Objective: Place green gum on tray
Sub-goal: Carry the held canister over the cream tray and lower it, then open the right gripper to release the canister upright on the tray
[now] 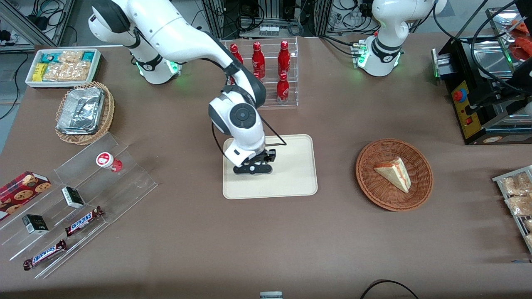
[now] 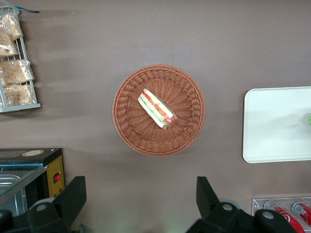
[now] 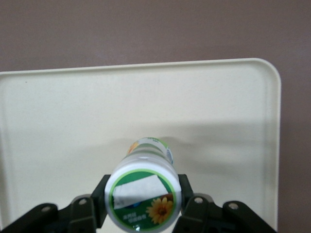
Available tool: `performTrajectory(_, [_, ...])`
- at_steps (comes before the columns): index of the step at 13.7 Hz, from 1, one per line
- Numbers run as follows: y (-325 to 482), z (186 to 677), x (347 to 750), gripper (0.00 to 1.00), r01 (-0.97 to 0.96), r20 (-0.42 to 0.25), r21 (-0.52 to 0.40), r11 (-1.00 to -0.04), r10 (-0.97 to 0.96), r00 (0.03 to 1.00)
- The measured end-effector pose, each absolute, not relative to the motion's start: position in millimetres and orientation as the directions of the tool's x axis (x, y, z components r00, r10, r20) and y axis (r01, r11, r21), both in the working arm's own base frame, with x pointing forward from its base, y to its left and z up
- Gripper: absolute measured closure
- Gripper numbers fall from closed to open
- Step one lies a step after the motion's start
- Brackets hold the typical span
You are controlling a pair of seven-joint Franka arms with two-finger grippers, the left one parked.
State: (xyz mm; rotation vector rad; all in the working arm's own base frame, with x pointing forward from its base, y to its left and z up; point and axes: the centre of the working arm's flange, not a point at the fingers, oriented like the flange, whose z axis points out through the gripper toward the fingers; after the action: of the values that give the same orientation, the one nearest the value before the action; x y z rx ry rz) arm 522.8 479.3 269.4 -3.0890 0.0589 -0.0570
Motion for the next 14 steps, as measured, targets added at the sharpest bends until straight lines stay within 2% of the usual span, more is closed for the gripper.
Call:
performTrajectory(10, [486,230,520,0.41,-0.037,0.033,-0.039,-0.999,-0.038,0.999])
performTrajectory(12, [487,229,520,0.26,-0.03,0.041,-0.039,-0.999,-0.032,0.999])
performTrajectory(14, [488,228,520,0.07,-0.017,0.058,-0.035,-0.999,-0.019,0.998])
